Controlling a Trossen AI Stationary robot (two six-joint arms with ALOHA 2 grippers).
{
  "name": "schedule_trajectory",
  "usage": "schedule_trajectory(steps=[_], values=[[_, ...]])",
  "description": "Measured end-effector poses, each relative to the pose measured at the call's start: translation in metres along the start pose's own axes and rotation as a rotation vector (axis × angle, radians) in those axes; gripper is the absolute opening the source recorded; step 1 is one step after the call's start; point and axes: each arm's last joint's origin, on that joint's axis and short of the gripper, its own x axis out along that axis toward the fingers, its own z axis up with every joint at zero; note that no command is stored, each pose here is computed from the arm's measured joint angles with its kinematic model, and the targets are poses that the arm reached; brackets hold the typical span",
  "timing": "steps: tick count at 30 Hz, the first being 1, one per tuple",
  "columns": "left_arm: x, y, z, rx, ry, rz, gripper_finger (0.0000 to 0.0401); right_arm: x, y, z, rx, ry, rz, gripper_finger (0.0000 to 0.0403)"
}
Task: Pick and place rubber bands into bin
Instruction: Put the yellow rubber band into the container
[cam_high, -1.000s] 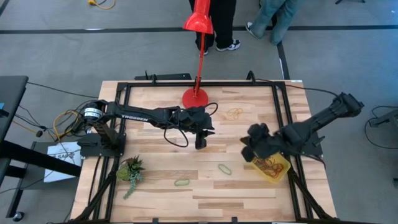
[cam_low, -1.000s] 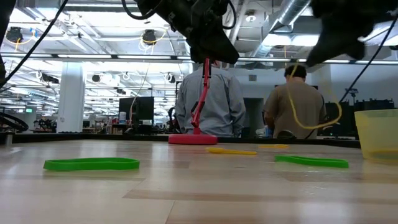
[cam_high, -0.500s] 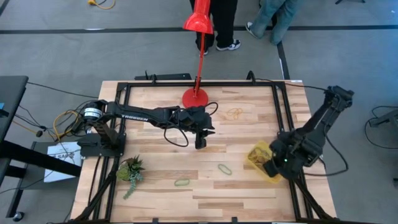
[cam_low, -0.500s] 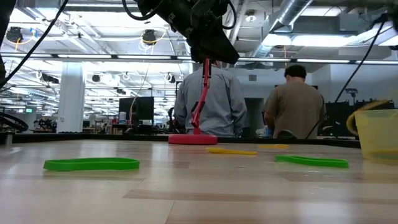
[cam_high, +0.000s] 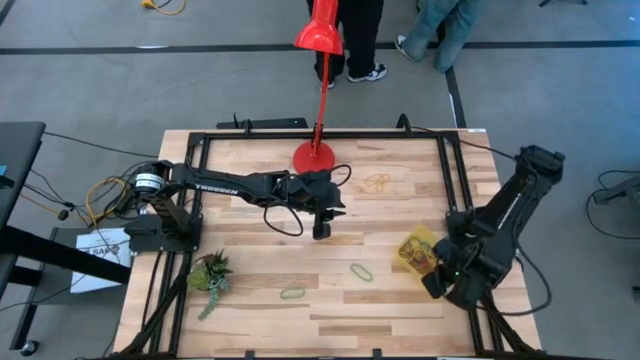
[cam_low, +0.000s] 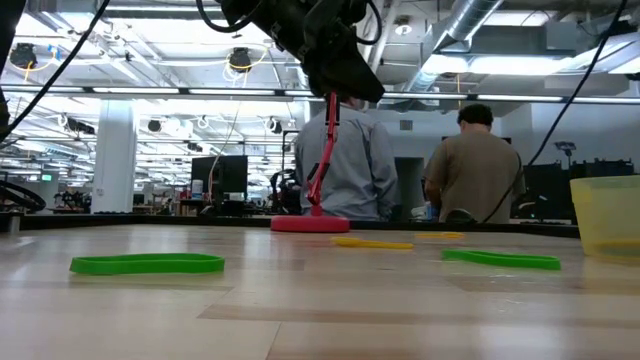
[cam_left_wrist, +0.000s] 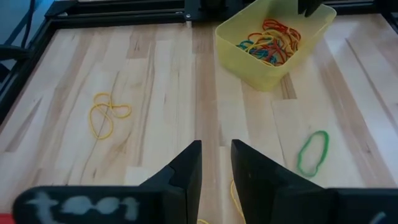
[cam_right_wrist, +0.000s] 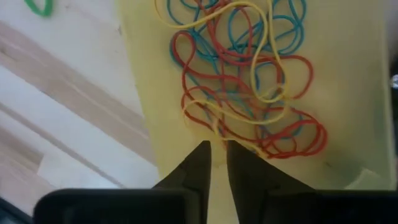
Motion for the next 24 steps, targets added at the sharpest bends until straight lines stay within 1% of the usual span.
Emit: schedule_trajectory(steps=[3, 5, 10, 14, 16, 18, 21, 24], values=[[0.0, 0.0, 0.0, 0.021, -0.003, 0.0, 0.0076, 0.004, 0.006, 0.001, 0.022, 0.034, -0.001, 0.0064], [0.0, 0.0, 0.001, 0.033, -0.006, 0.001, 0.0076, 0.004, 0.008, 0.003, 0.013, 0.074, -0.004, 0.0073], [-0.002, 0.0, 0.001, 0.069, 0.0, 0.0, 0.0076, 0.004, 0.011, 0.011, -0.002, 0.085, 0.015, 0.0088], [-0.013, 0.004, 0.003, 0.108, 0.016, 0.021, 0.0076, -0.002, 0.01, 0.024, 0.054, 0.08, 0.036, 0.0092], [-0.024, 0.009, 0.007, 0.156, 0.013, 0.059, 0.0076, -0.006, 0.009, 0.033, 0.09, 0.061, 0.064, 0.0093], [-0.04, 0.016, 0.01, 0.174, 0.023, 0.126, 0.0076, -0.011, 0.005, 0.043, 0.095, 0.016, 0.084, 0.0093], [-0.068, 0.027, 0.016, 0.162, 0.024, 0.22, 0.0076, -0.023, 0.002, 0.06, 0.036, -0.078, 0.132, 0.0093], [-0.097, 0.035, 0.019, 0.145, 0.022, 0.271, 0.0076, -0.037, -0.006, 0.079, -0.017, -0.207, 0.153, 0.0093]])
